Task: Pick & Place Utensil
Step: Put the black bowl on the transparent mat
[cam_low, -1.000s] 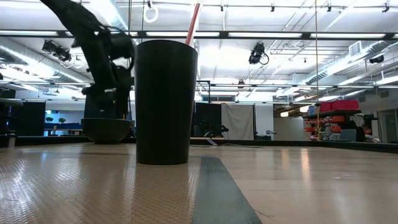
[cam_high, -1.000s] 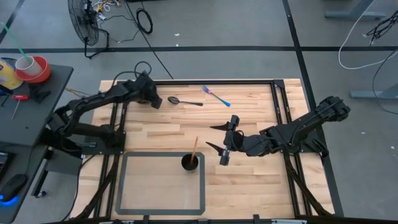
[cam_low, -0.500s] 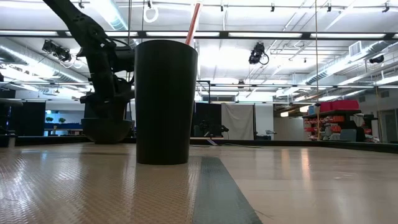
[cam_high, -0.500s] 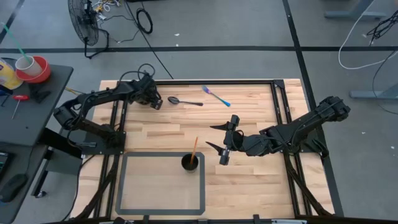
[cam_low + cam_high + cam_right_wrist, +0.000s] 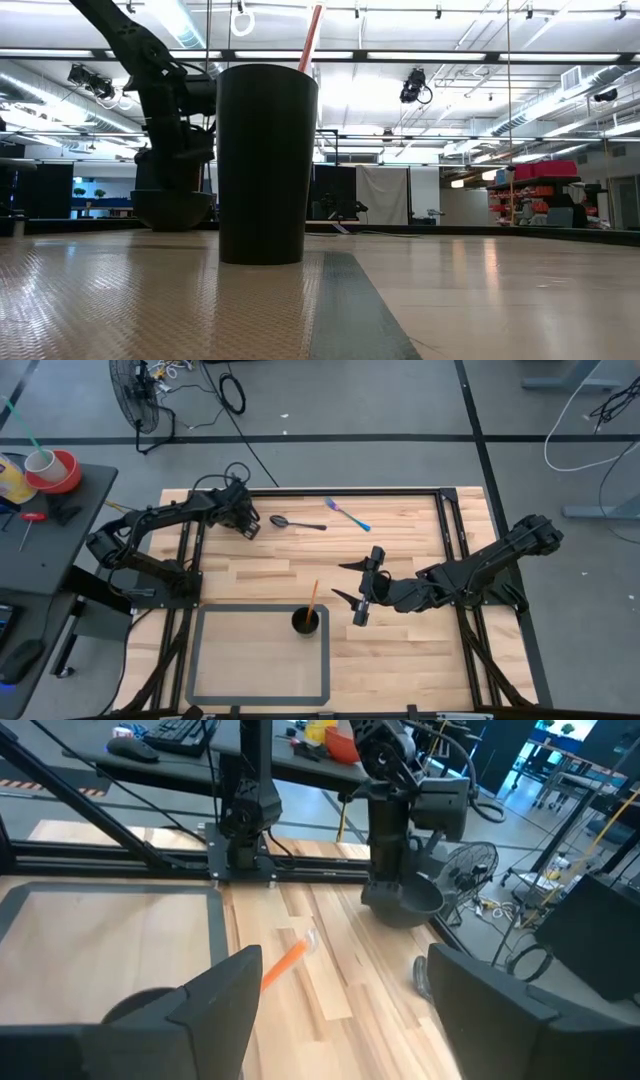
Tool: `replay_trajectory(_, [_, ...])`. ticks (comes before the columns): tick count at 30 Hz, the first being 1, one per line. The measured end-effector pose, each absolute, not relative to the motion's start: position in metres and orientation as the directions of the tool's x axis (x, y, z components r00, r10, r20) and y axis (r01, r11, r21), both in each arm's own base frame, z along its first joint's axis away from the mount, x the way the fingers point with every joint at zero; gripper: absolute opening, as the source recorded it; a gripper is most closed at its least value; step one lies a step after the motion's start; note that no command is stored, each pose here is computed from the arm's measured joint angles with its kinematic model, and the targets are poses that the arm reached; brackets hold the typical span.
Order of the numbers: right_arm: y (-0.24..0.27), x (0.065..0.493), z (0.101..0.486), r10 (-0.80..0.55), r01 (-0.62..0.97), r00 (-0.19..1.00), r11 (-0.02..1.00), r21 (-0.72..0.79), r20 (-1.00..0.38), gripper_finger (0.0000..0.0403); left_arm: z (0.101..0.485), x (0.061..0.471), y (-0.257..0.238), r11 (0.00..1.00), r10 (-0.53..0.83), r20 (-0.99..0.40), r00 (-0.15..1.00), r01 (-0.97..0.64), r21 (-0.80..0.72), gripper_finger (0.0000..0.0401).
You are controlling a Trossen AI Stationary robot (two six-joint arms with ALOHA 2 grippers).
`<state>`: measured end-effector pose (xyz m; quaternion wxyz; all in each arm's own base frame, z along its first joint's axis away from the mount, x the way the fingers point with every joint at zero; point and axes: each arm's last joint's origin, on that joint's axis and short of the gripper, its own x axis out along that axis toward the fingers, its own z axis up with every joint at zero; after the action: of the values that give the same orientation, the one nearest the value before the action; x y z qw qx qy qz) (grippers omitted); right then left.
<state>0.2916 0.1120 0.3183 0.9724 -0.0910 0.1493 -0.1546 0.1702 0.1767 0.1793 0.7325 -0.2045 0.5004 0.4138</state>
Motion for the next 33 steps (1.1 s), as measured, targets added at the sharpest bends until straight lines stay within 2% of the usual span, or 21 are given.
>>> replay_trajectory(5, [0.1117,0.2914,0.3127,-0.328,0.274,0.908,0.936,-0.222,-0.261,0.0286,0.1782,0.1679,0.1748,0.644,0.388,-0.913,0.126,-0.746,0.170,0.0107])
replay_trajectory(15, [0.1116,0.2914,0.3118,-0.327,0.282,0.908,0.939,-0.197,-0.261,0.0286,0.1787,0.1662,0.1760,0.735,0.433,-0.899,0.071,-0.606,0.306,0.0105])
replay_trajectory(20, [0.1117,0.2914,0.3118,-0.327,0.282,0.908,0.939,-0.196,-0.261,0.0286,0.1786,0.1664,0.1757,0.766,0.424,-0.902,0.081,-0.563,0.310,0.0091])
replay_trajectory(28, [0.1117,0.2914,0.3118,-0.327,0.283,0.909,0.940,-0.192,-0.261,0.0286,0.1781,0.1688,0.1734,0.861,0.349,-0.922,0.166,-0.445,0.246,0.0015])
replay_trajectory(33, [0.1117,0.2914,0.3119,-0.326,0.283,0.909,0.940,-0.192,-0.261,0.0286,0.1780,0.1690,0.1729,0.874,0.336,-0.925,0.178,-0.425,0.236,0.0021])
